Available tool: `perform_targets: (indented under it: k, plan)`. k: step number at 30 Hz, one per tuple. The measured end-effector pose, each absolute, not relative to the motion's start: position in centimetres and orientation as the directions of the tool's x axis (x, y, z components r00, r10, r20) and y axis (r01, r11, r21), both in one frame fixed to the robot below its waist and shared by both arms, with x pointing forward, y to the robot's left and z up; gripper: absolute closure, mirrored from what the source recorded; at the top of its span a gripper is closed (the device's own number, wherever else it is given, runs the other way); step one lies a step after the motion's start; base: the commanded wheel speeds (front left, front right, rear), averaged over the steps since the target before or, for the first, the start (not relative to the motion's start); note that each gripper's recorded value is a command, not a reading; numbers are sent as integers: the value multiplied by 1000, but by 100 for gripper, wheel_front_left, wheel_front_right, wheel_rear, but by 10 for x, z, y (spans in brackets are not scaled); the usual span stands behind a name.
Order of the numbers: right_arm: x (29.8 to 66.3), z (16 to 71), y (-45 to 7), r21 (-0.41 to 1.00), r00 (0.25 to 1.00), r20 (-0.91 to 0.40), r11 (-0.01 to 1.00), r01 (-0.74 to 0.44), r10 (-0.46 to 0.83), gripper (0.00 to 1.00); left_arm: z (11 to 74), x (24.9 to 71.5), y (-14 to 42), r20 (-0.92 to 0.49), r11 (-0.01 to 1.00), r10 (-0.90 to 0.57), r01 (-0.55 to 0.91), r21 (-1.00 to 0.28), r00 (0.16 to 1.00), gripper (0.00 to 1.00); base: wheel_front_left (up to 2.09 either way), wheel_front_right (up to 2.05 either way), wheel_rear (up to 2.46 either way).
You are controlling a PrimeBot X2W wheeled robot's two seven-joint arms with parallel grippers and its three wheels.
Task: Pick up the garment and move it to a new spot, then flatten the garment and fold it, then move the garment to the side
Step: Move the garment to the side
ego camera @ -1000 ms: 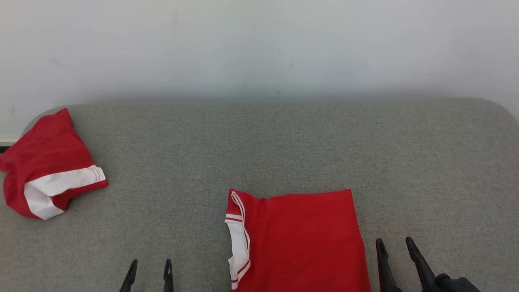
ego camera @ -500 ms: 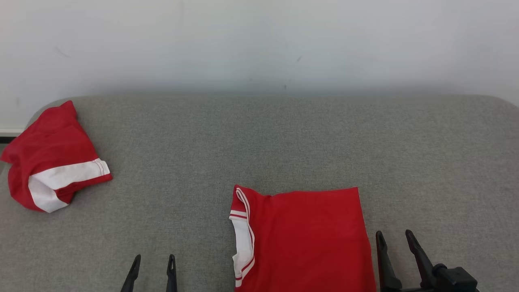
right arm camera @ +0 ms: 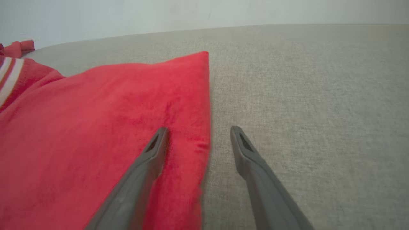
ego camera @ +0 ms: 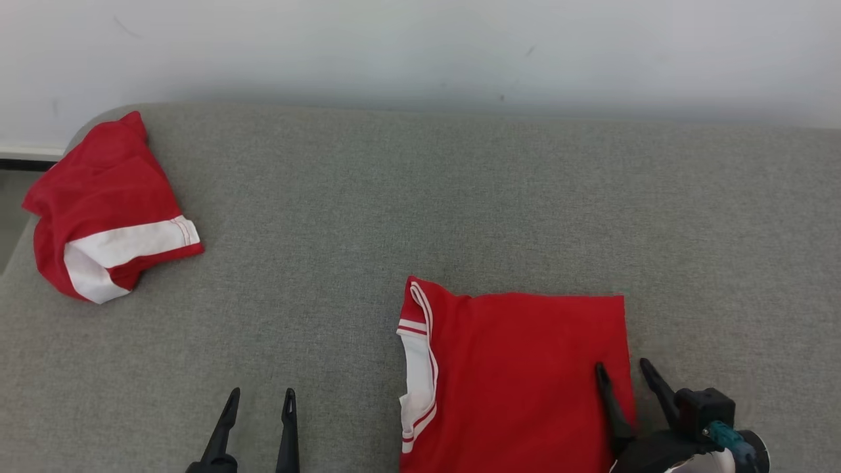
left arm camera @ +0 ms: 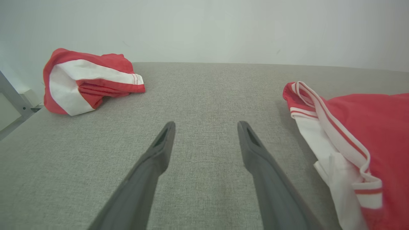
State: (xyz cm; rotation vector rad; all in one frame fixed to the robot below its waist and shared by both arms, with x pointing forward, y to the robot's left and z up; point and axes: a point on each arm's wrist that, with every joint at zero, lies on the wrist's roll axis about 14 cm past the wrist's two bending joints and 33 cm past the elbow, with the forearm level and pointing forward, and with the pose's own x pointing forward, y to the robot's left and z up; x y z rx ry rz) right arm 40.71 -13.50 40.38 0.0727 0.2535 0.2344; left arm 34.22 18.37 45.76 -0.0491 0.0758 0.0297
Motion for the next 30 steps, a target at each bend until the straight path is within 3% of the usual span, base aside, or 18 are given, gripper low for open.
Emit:
perform_targets:
  k: [5,7,8,18,30]
  plan:
    - [408,382,-122,123,911,-308,961,-249,275,0,452,340,188,-97,998,44,-49,-48,994,0,0,0,0]
    - [408,376,-116,130,897,-328,955,-267,296,73,451,339,189,-101,997,52,-57,-48,994,0,0,0,0]
    - [408,374,-113,136,893,-332,952,-274,304,100,451,339,190,-102,997,55,-60,-49,993,0,0,0,0]
    - [425,386,-119,105,891,-314,945,-311,328,100,454,348,178,-90,997,18,-24,-68,996,0,0,0,0]
    - [539,468,-182,-105,953,-148,954,-281,265,100,459,384,156,-59,995,-58,53,-80,997,0,0,0,0]
